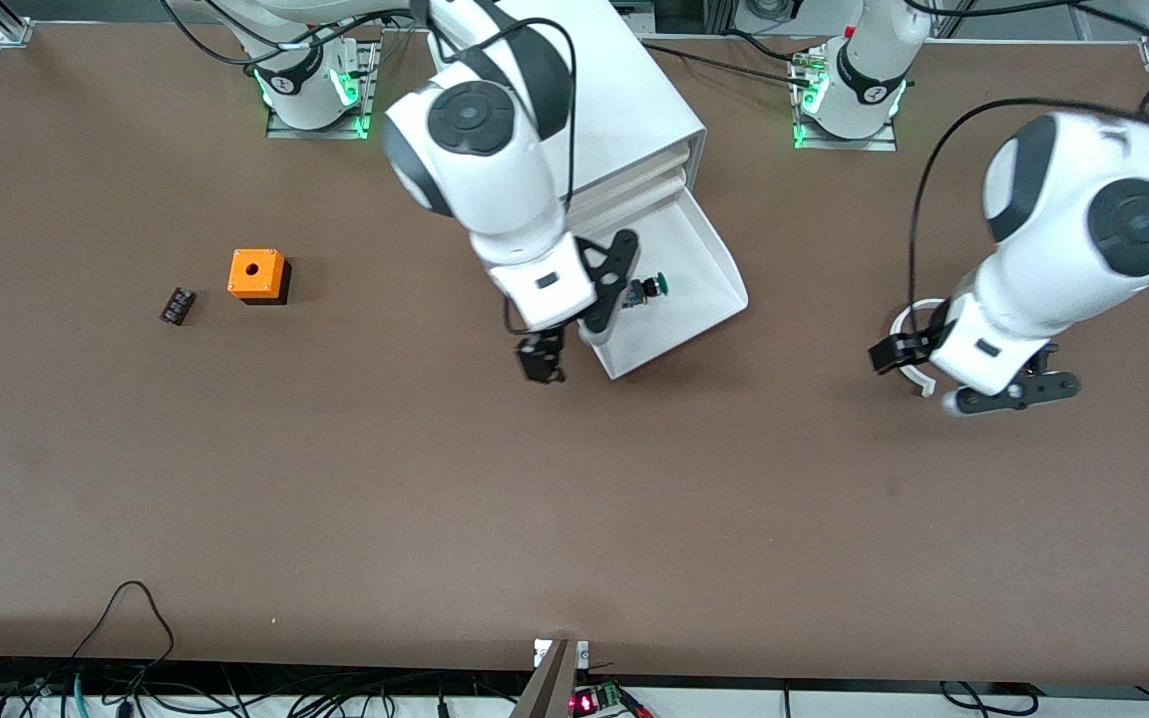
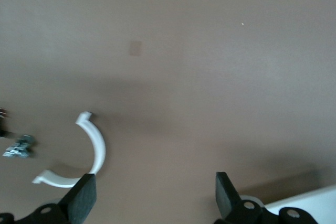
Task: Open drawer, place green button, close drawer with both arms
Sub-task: 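Open the right gripper to release the button and lift away, then push the drawer shut with the left gripper while the right gripper retracts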
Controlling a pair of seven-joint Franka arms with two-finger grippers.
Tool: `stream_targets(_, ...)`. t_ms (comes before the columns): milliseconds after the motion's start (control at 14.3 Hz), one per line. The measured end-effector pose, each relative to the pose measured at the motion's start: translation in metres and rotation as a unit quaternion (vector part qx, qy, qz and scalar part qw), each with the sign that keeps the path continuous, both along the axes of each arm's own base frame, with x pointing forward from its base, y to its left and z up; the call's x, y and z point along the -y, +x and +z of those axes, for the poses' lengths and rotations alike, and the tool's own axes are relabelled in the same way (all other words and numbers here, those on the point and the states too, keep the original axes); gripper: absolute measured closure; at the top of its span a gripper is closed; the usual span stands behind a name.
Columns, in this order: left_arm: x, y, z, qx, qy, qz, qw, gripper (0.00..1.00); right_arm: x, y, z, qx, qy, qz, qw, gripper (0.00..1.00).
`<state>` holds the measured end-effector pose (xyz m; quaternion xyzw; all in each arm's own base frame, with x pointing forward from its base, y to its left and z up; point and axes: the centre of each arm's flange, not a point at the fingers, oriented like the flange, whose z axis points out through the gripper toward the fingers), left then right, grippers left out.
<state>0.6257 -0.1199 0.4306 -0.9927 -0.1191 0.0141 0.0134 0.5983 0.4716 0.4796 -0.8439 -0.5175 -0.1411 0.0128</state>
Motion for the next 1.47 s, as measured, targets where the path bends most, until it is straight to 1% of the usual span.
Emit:
stream_targets(70,0.012,0.000,-0.016,0.001,-0.001,0.015,1.000,0.00,0.013,0.008,0.003,-0.003,0.004,-0.050,0.999,0.00)
stream_targets(140,0.024,-0.001,-0.032,0.005,-0.003,0.027,1.000,0.00,0.028,0.016,0.003,-0.009,0.009,-0.101,0.995,0.00)
stream_targets(210,0.035,-0.003,-0.047,0.010,-0.007,0.037,0.999,0.00,0.044,0.024,0.003,-0.015,0.015,-0.148,0.989,0.00)
stream_targets(280,0.045,-0.007,-0.062,0.016,-0.012,0.049,0.999,0.00,0.062,0.032,0.001,-0.023,0.018,-0.193,0.981,0.00)
stream_targets(350,0.054,-0.012,-0.077,0.018,-0.015,0.061,0.998,0.00,0.083,0.038,-0.001,-0.035,0.020,-0.243,0.969,0.00)
stream_targets(420,0.060,-0.017,-0.091,0.017,-0.016,0.070,0.997,0.00,0.105,0.042,-0.004,-0.053,0.018,-0.303,0.951,0.00)
stream_targets(490,0.067,-0.022,-0.104,0.015,-0.016,0.079,0.997,0.00,0.128,0.043,-0.007,-0.074,0.011,-0.366,0.928,0.00)
stream_targets(630,0.084,-0.029,-0.128,0.012,-0.017,0.099,0.995,0.00,0.166,0.038,-0.012,-0.117,-0.016,-0.483,0.868,0.00)
stream_targets(700,0.094,-0.032,-0.140,0.011,-0.018,0.109,0.994,0.00,0.179,0.035,-0.011,-0.128,-0.025,-0.520,0.844,0.00)
stream_targets(840,0.116,-0.038,-0.170,0.010,-0.022,0.123,0.992,0.00,0.213,0.035,-0.002,-0.136,-0.030,-0.570,0.810,0.00)
stream_targets(979,0.135,-0.048,-0.194,0.003,-0.021,0.124,0.992,0.00,0.269,0.046,0.011,-0.135,-0.022,-0.607,0.783,0.00)
stream_targets(1049,0.145,-0.055,-0.205,0.001,-0.023,0.119,0.993,0.00,0.305,0.052,0.019,-0.134,-0.016,-0.627,0.767,0.00)
stream_targets(1119,0.156,-0.063,-0.212,0.000,-0.028,0.116,0.993,0.00,0.339,0.056,0.028,-0.133,-0.011,-0.640,0.756,0.00)
stream_targets(1259,0.173,-0.078,-0.221,-0.010,-0.046,0.125,0.991,0.00,0.395,0.057,0.041,-0.133,-0.007,-0.656,0.743,0.00)
stream_targets(1329,0.179,-0.084,-0.223,-0.021,-0.057,0.135,0.989,0.00,0.416,0.054,0.046,-0.135,-0.006,-0.664,0.735,0.00)
stream_targets(1399,0.191,-0.094,-0.225,-0.038,-0.074,0.147,0.986,0.00,0.439,0.046,0.056,-0.137,-0.002,-0.672,0.728,0.00)
stream_targets(1469,0.196,-0.097,-0.225,-0.042,-0.078,0.147,0.985,0.00,0.445,0.039,0.061,-0.141,-0.003,-0.669,0.729,0.00)
